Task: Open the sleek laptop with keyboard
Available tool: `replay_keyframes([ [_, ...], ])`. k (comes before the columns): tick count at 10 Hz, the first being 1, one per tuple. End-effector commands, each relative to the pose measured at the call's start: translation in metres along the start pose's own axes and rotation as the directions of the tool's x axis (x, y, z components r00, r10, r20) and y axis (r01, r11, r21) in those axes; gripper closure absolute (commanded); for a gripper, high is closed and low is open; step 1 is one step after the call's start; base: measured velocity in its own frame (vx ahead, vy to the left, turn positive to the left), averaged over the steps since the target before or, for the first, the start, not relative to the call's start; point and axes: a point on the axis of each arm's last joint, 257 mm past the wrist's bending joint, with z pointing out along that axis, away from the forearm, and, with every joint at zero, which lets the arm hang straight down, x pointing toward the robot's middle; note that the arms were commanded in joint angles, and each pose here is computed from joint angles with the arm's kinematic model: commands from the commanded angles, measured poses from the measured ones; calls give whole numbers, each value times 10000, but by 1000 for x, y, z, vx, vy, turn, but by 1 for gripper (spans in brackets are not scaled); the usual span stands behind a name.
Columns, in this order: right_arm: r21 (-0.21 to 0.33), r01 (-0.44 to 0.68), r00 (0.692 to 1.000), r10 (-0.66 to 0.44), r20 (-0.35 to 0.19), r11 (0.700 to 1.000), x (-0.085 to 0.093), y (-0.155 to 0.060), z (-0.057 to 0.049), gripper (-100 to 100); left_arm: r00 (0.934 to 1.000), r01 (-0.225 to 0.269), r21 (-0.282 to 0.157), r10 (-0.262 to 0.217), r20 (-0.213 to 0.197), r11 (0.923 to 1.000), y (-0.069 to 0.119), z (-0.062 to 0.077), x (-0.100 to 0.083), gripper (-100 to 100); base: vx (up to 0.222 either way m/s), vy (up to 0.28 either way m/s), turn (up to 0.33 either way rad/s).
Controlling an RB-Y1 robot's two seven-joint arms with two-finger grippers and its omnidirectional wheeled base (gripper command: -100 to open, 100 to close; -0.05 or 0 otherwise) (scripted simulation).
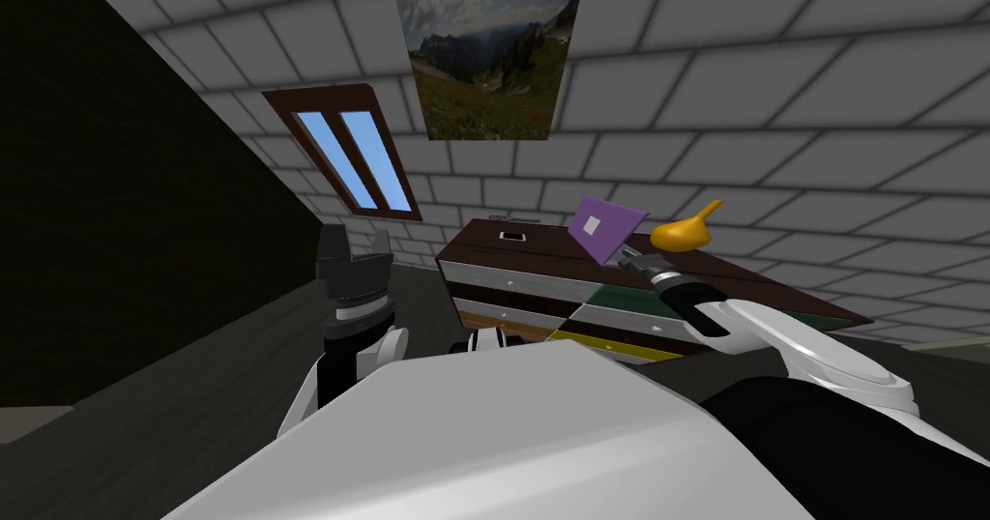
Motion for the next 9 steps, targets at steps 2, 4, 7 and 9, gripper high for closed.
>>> replay_keyframes([
  [2,-66,871,9962,-871,90,9962,-24,-15,1,-100,10000,0,0,0,0,10000,0,0,0,0,26,24,-73],
  [4,-129,1336,9909,-1334,158,9909,-38,-21,3,-100,10000,0,0,0,0,10000,0,0,0,0,29,30,-59],
  [7,-212,1907,9814,-1902,243,9814,-56,-27,6,-100,10000,0,0,0,0,10000,0,0,0,0,18,21,-58],
  [9,-300,2318,9724,-2308,331,9723,-70,-29,9,-100,10000,0,0,0,0,10000,0,0,0,0,22,22,-63],
])
